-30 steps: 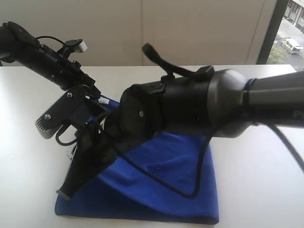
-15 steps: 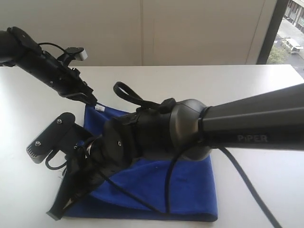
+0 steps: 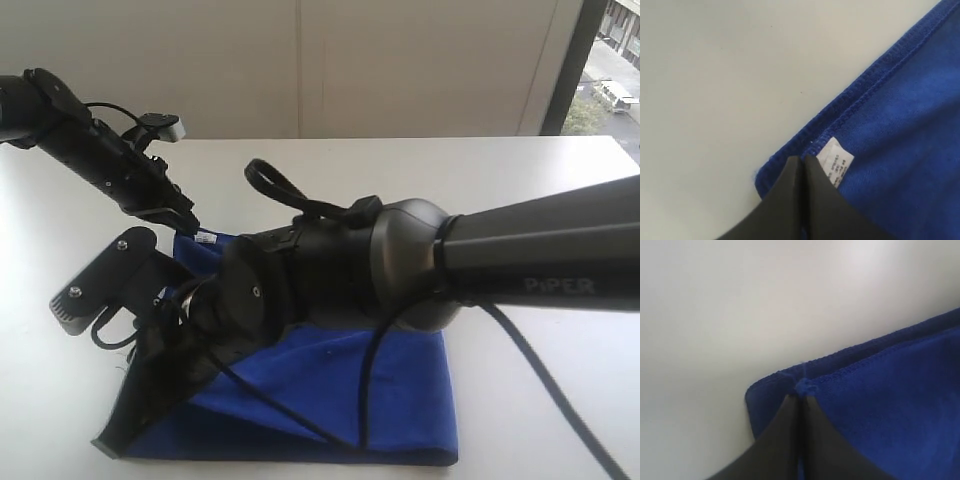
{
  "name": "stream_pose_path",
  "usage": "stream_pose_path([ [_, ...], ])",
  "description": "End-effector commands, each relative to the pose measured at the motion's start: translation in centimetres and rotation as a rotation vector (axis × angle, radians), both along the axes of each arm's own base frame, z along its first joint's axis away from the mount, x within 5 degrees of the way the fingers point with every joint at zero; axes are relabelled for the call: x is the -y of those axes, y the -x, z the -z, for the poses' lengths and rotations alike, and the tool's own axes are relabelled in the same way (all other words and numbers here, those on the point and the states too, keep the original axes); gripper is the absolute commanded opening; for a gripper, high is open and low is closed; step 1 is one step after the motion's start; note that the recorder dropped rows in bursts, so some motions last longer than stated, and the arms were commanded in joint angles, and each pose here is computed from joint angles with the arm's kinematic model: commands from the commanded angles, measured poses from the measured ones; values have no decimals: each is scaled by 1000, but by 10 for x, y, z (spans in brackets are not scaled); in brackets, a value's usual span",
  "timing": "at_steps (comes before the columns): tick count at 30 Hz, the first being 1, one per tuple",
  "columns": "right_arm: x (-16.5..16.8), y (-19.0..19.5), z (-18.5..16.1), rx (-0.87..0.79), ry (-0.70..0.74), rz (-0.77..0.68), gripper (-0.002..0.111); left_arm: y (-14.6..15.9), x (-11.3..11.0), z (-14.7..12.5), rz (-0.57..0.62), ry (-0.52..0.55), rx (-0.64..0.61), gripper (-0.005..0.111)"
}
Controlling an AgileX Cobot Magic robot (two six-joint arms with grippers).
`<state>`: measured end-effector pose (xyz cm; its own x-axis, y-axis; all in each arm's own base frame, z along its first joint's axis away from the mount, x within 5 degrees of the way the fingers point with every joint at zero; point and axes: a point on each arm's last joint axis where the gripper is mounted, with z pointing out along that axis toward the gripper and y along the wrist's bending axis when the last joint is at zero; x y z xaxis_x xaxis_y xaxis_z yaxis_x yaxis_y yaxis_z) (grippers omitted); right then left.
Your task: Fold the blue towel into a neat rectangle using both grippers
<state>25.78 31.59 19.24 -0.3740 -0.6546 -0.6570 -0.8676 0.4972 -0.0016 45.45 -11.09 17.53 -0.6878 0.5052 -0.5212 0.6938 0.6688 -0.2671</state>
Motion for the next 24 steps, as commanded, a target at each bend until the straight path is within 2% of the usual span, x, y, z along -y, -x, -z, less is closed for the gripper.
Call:
stream_pose_path([
  [1,-1,7,-11,11,-3,-37,0,0,2,-2,-10,9,-3,0],
  [5,-6,14,-11,9,3,-64,0,0,2,-4,-15,10,0,0],
  [12,-10,20,-11,23,1,-88,0,0,-2,-10,4,-53,39,0],
  [24,-21,20,20,2,36,-91,0,-1,-7,-8,-1,-116,56,0],
])
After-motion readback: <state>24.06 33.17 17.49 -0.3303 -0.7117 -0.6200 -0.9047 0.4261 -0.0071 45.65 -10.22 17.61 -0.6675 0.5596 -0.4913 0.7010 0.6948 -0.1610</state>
